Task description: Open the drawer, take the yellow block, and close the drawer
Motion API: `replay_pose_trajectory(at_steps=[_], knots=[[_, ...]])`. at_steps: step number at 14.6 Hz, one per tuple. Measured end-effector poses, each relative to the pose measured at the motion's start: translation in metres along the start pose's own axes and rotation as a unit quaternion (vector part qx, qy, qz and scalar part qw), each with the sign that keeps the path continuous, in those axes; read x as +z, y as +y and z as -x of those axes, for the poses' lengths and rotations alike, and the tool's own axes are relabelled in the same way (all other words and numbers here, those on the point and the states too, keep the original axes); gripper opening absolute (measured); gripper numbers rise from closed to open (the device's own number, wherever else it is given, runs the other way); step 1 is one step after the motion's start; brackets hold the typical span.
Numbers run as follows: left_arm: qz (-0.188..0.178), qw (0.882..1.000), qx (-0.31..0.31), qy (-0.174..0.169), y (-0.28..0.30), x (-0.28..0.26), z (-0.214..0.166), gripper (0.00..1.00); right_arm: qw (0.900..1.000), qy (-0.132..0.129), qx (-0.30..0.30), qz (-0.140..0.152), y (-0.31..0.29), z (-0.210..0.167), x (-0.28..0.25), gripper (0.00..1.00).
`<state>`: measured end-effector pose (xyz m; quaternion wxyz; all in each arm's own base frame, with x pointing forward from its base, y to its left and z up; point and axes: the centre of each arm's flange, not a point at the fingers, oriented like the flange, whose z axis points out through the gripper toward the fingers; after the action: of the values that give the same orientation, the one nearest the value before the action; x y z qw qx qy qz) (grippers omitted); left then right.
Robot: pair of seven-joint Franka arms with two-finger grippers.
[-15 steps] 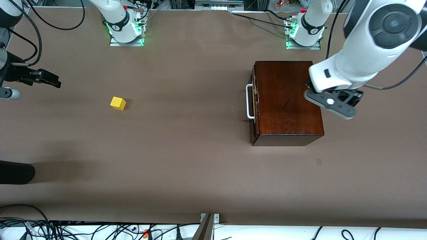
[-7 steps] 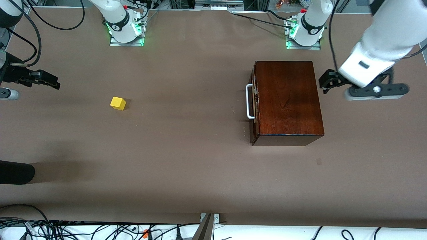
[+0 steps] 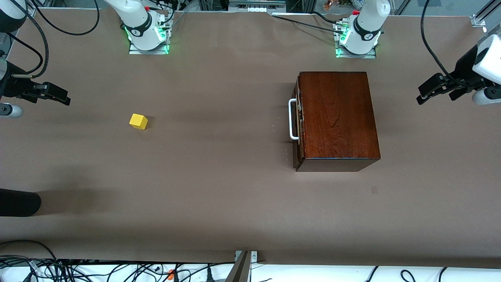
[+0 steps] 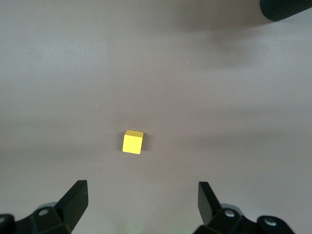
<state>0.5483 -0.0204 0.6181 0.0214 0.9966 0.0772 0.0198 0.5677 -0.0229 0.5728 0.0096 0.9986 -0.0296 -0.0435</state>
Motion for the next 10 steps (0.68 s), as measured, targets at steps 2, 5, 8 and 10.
replay_pose_trajectory(at_steps=[2, 5, 8, 10], knots=[[-0.002, 1.0, -0.003, -0.011, -0.017, 0.008, -0.003, 1.0, 1.0, 0.001, 0.0, 0.0, 0.0, 0.0, 0.0, 1.0], [-0.004, 1.0, -0.007, -0.024, -0.026, 0.017, -0.007, 1.0, 1.0, 0.001, 0.0, 0.0, 0.0, 0.0, 0.0, 1.0], [-0.005, 1.0, -0.006, -0.031, -0.026, 0.021, -0.007, 1.0, 1.0, 0.001, 0.0, 0.0, 0.0, 0.0, 0.0, 1.0], [-0.005, 0.999, -0.003, -0.035, -0.024, 0.022, -0.006, 1.0, 1.0, 0.001, 0.0, 0.0, 0.0, 0.0, 0.0, 1.0]])
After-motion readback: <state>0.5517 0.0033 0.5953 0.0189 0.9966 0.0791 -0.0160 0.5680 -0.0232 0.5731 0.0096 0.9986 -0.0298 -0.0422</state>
